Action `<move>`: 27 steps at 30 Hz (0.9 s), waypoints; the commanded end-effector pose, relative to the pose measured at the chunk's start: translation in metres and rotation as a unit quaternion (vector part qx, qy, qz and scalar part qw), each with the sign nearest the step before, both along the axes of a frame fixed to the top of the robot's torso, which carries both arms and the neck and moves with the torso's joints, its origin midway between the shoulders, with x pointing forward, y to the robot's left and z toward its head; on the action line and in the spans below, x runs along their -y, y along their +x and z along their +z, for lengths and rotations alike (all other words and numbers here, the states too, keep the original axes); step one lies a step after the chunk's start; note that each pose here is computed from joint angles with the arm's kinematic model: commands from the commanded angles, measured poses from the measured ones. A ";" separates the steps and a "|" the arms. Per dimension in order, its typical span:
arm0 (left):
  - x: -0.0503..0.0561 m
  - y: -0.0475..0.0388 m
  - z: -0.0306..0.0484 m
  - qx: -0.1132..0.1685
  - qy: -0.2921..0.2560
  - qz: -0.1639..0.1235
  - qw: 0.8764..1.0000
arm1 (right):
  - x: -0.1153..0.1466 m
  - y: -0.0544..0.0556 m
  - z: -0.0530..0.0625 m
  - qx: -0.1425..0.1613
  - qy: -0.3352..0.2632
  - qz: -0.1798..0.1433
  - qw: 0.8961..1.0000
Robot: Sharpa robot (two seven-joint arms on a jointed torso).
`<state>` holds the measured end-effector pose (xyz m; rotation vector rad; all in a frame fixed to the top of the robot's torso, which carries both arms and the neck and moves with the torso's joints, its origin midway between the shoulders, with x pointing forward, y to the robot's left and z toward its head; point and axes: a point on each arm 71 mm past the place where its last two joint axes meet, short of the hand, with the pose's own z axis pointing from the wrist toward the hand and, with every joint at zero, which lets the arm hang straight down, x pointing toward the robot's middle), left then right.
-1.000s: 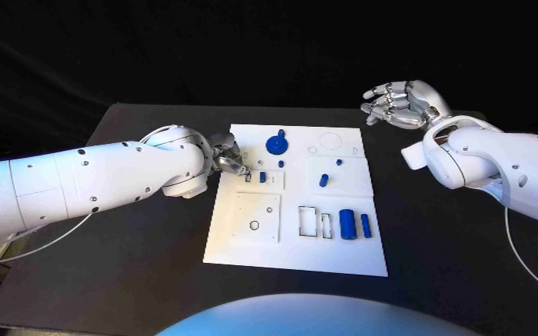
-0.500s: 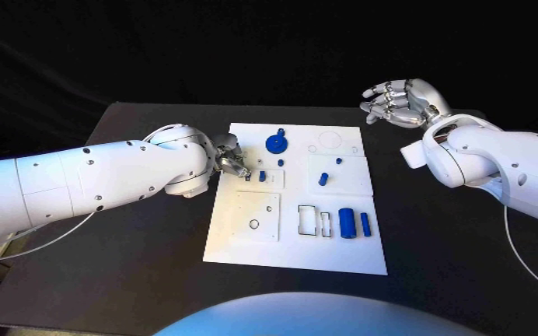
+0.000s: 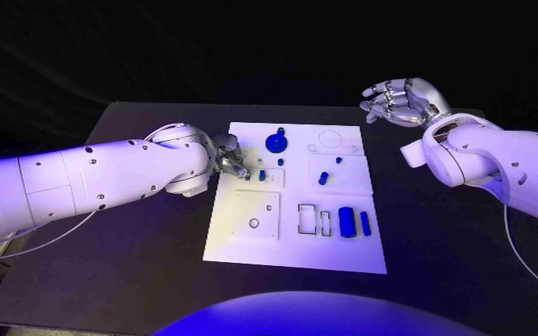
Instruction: Assemble the parts on the task board
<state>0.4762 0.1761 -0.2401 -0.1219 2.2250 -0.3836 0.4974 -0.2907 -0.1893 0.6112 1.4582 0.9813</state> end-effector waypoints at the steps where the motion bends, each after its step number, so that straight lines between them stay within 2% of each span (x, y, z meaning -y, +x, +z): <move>1: 0.001 -0.0008 -0.0021 -0.005 0.010 -0.007 1.000 | -0.002 -0.001 0.000 0.001 0.000 0.008 1.000; 16: 0.001 -0.0028 -0.0041 -0.018 0.018 -0.018 1.000 | -0.002 0.000 0.000 0.000 0.000 0.008 1.000; 27: 0.000 -0.0035 -0.0050 -0.029 0.007 -0.010 0.999 | -0.002 0.000 -0.001 0.000 0.000 0.009 1.000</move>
